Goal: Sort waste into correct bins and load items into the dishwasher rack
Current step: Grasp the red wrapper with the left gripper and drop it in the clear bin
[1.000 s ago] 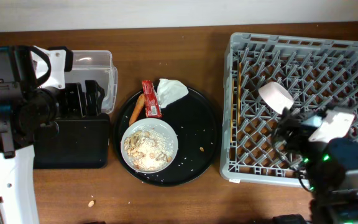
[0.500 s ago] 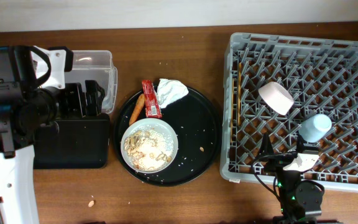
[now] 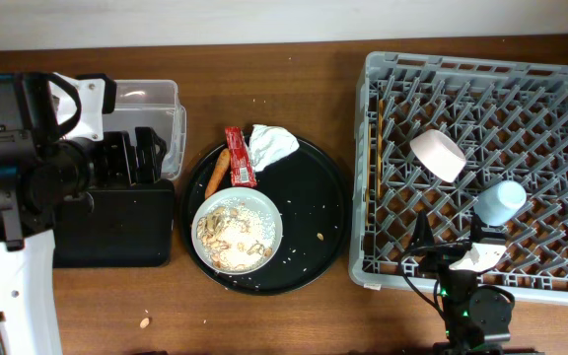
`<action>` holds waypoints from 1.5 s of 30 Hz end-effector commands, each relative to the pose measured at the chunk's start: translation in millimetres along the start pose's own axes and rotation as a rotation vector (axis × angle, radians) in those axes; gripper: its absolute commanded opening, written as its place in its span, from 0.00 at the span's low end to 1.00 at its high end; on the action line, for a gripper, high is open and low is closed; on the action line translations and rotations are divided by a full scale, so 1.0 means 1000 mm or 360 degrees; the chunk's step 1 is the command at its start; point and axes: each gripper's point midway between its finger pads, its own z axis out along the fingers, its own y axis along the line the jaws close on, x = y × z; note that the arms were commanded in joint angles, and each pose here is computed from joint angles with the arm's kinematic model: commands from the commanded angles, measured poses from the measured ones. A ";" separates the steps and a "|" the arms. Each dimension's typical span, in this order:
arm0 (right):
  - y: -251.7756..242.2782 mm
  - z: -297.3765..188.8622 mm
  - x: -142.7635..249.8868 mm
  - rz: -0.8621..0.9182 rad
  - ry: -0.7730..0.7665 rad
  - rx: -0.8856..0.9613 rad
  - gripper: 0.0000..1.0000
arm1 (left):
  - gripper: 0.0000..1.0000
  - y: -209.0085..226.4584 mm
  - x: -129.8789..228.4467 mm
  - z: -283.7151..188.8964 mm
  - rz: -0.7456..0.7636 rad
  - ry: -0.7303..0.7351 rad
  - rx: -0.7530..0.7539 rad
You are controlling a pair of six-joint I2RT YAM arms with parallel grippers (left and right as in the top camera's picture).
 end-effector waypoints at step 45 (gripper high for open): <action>-0.005 0.000 0.002 0.0000 -0.0008 0.0036 0.98 | 0.00 0.000 -0.077 0.202 -0.0303 -0.0033 -0.0190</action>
